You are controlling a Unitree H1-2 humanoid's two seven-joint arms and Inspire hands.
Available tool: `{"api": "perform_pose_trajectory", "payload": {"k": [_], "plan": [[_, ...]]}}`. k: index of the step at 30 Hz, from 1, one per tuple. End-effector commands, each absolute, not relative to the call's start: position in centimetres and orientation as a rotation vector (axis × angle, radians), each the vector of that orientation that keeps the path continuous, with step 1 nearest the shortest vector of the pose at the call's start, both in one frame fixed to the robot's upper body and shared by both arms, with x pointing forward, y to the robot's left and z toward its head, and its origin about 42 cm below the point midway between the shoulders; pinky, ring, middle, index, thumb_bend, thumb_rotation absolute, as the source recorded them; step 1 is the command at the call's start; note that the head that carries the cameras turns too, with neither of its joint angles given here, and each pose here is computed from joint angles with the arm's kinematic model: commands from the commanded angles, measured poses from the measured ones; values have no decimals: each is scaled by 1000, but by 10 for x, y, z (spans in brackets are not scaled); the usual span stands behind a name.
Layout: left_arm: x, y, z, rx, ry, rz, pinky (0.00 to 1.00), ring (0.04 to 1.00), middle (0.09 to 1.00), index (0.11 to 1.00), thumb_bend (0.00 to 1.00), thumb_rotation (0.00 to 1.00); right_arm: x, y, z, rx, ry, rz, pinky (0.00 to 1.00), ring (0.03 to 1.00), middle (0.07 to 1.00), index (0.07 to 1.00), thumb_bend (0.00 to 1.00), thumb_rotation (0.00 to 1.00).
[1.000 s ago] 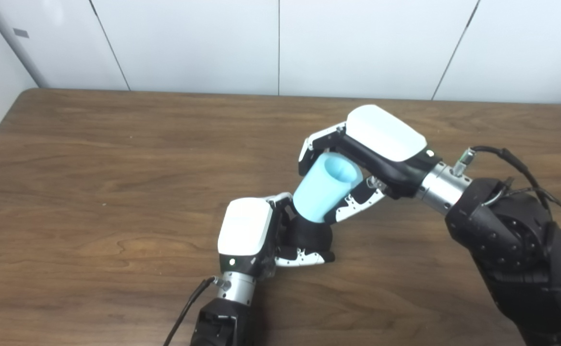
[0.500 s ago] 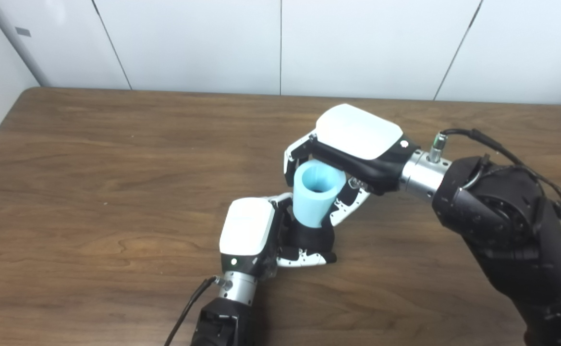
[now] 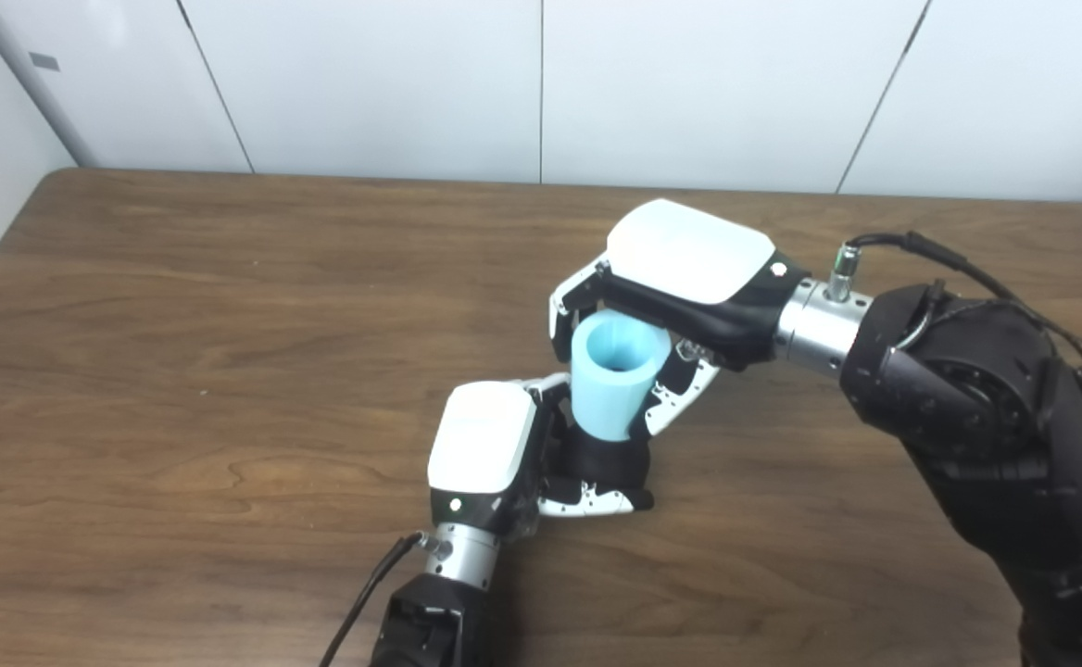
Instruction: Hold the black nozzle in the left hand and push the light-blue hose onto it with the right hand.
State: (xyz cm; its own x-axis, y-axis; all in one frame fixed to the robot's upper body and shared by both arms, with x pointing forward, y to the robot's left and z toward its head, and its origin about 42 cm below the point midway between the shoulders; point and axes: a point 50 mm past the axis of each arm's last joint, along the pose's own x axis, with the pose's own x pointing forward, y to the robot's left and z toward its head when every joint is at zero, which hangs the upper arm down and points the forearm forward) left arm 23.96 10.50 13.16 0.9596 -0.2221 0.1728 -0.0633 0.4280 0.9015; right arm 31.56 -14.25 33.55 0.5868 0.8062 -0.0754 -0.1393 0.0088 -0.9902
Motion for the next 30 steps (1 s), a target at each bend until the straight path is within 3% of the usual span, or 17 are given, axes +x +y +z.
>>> {"api": "perform_pose_trajectory", "payload": {"k": [1, 2, 3, 5, 7, 10, 20, 30], "plan": [[230, 96, 117, 1135, -213, -166, 382, 459, 399, 504, 520, 0, 316, -148, 347, -1402, -643, 782, 330, 432, 590, 644, 526, 0], [230, 96, 117, 1135, -212, -165, 380, 456, 399, 504, 520, 0, 315, -148, 347, -1402, -643, 782, 366, 497, 639, 668, 737, 6], [230, 96, 117, 1136, -211, -165, 382, 458, 399, 504, 520, 0, 314, -148, 348, -1399, -643, 778, 409, 559, 676, 684, 855, 17], [229, 96, 117, 1137, -211, -166, 384, 459, 401, 505, 520, 0, 313, -149, 348, -1415, -643, 770, 554, 696, 748, 723, 970, 62], [229, 96, 117, 1135, -209, -166, 382, 456, 399, 504, 520, 0, 312, -149, 349, -1433, -638, 763, 661, 794, 803, 773, 995, 140], [229, 96, 116, 1136, -208, -168, 377, 453, 398, 505, 519, 0, 311, -149, 351, -1441, -630, 759, 707, 856, 852, 811, 997, 186], [229, 97, 117, 1139, -207, -171, 372, 445, 396, 505, 519, 0, 308, -153, 359, -1433, -627, 737, 750, 908, 889, 856, 1000, 233], [230, 97, 114, 1143, -204, -170, 359, 426, 395, 503, 519, 0, 295, -174, 378, -1424, -698, 640, 769, 884, 877, 869, 1000, 307]]}}
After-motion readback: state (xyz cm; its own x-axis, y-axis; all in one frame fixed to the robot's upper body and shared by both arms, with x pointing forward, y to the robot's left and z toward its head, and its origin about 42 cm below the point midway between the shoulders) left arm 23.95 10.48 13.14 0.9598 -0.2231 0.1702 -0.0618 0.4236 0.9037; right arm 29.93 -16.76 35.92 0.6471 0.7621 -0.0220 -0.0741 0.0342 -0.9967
